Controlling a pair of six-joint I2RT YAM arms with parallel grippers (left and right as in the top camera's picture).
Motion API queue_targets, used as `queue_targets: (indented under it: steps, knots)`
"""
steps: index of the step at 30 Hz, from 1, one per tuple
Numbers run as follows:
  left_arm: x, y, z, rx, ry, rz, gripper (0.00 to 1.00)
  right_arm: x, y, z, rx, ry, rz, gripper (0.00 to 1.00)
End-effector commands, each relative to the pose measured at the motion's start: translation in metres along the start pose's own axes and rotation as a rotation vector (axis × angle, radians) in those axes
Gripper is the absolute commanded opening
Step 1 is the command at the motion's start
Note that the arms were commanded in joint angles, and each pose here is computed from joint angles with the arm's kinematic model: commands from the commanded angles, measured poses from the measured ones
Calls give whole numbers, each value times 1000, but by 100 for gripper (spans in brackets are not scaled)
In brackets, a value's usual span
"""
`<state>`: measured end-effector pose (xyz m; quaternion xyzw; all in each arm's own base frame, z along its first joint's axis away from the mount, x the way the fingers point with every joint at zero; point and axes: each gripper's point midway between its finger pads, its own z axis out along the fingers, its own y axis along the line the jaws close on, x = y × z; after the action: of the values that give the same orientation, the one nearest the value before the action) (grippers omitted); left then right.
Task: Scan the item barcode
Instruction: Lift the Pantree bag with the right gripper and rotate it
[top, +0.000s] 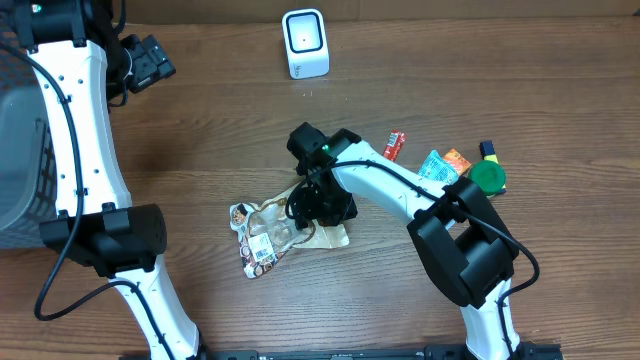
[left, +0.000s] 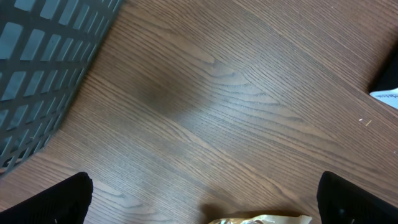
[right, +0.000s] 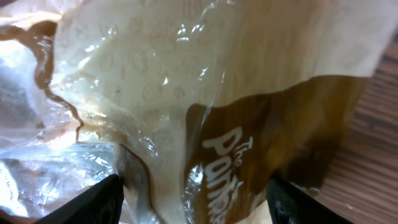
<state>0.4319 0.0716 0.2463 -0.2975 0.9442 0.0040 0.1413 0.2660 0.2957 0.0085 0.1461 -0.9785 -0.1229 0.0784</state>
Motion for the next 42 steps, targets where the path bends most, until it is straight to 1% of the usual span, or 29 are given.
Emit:
queue_targets:
  steps: [1, 2, 4, 6, 7, 12, 14, 19, 23, 28, 33, 38, 42]
  knots:
    - [3, -3, -1, 2, 4, 27, 100, 11, -10, 17, 15, 35, 28, 70]
    - [3, -3, -1, 2, 4, 26, 100, 11, -10, 17, 12, 36, 28, 66]
    - [3, -3, -1, 2, 4, 26, 100, 11, -6, 16, -8, 40, 19, 53]
    - [3, -3, -1, 2, 4, 27, 100, 12, 3, 12, -58, 50, -27, 39]
    - [3, -3, -1, 2, 4, 26, 100, 12, 8, 9, -90, 52, -48, 36]
    - [3, -3, -1, 2, 4, 27, 100, 5, 16, -11, -157, 18, -53, 34]
    - [3, -3, -1, 2, 4, 27, 100, 1, 16, -22, -168, -11, -60, 31]
    - [3, -3, -1, 2, 4, 27, 100, -6, 24, -67, -270, -106, -142, 27]
    - [3, -3, -1, 2, 4, 27, 100, -9, 31, -112, -364, -208, -218, 18]
    - [3, -3, -1, 2, 4, 27, 100, -10, 28, -149, -411, -295, -223, 4]
    - [3, -3, -1, 2, 4, 27, 100, -13, 23, -158, -428, -321, -216, 4]
    - [3, -3, -1, 2, 4, 27, 100, -25, 23, -166, -435, -380, -260, 4]
    - [3, -3, -1, 2, 4, 27, 100, -39, 30, -195, -461, -462, -292, 4]
